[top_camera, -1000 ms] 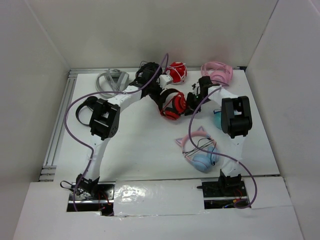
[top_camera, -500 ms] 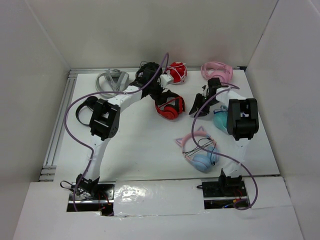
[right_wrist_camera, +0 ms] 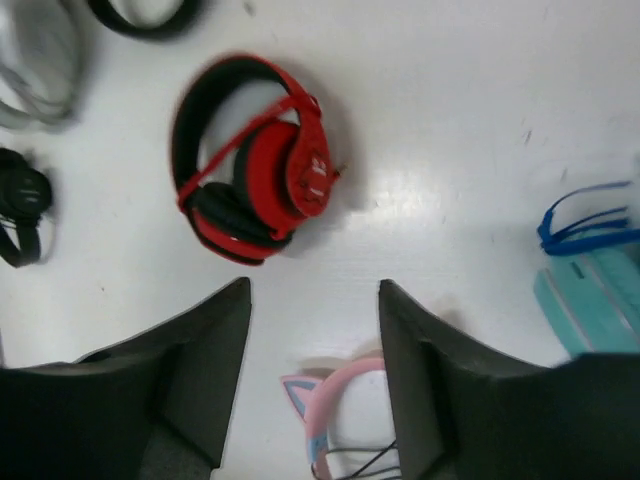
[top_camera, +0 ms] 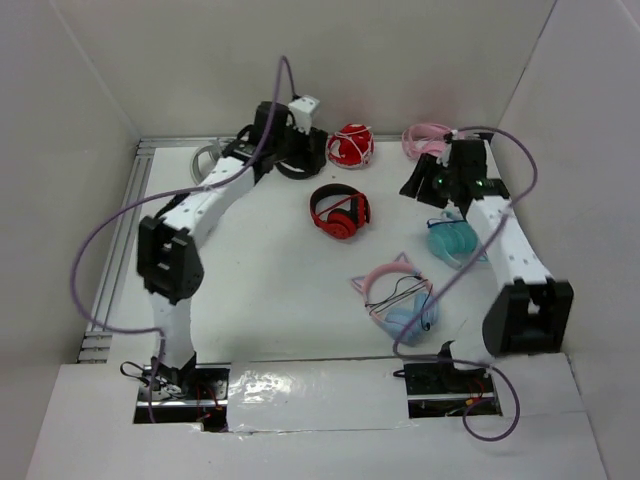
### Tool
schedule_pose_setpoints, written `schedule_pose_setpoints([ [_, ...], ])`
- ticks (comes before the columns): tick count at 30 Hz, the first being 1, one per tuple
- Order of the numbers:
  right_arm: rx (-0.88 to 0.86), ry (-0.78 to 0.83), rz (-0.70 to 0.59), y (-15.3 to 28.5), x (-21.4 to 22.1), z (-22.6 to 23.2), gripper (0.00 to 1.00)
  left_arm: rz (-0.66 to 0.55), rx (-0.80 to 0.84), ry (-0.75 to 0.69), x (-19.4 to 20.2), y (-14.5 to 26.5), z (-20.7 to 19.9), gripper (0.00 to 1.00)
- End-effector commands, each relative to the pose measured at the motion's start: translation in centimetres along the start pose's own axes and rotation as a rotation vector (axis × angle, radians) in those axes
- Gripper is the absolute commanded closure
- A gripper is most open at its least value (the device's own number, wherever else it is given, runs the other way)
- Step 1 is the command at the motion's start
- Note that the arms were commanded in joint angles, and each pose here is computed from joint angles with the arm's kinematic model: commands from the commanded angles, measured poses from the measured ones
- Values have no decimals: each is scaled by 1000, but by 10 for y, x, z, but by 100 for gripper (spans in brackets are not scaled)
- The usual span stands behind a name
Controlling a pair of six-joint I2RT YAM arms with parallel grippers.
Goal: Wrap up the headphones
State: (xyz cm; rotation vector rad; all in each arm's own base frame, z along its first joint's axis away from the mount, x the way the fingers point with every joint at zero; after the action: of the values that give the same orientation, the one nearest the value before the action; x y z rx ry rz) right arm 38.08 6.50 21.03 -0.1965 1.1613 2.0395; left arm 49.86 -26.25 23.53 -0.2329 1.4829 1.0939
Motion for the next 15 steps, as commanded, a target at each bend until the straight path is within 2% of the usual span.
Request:
schedule_pose_setpoints([
  [1,-68,4,-219,45,-13,14,37,-123,-122,200,-53,96,4,1],
  [2,-97,17,-285,69,-14,21,33,-55,-117,253,-25,101,-6,1],
  [3,-85,15,-282,71,-3,12,31,-22,-131,347,-12,111,-13,1],
  [4,-83,11,-300,77,0,9,29,-35,-144,395,-11,142,-20,1],
  [5,-97,9,-350,95,1,11,29,68,-150,453,34,143,-36,1],
  [6,-68,-10,-357,97,10,1,20,35,-174,522,36,170,-47,1],
  [7,-69,-9,-371,103,13,-1,16,54,-178,558,51,177,-57,1],
  [8,-95,-5,-419,120,16,2,16,122,-179,592,87,182,-72,1],
  [9,-84,-23,-435,120,22,-6,1,128,-164,622,96,189,-83,1],
  [10,-114,-24,-488,136,25,-4,0,60,-142,625,89,211,-88,1],
  [11,-117,-36,-508,139,28,-8,0,77,-136,640,106,216,-96,1],
  [15,-101,-142,-604,150,42,-29,0,-6,-157,705,112,259,-102,1],
])
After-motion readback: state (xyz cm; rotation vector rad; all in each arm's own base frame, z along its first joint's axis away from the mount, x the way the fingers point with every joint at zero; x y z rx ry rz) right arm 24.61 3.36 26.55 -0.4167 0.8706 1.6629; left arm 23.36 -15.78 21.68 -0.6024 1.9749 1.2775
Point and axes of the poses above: each gripper's point midway between its finger pads, its own y axis back along the fingers, its own z axis along the line the jaws close on, x = y × z, the point moved 3 cm from there along y, back along the fingers, and after that the axes turned 14 degrees about -y, right-handed, at the moved point
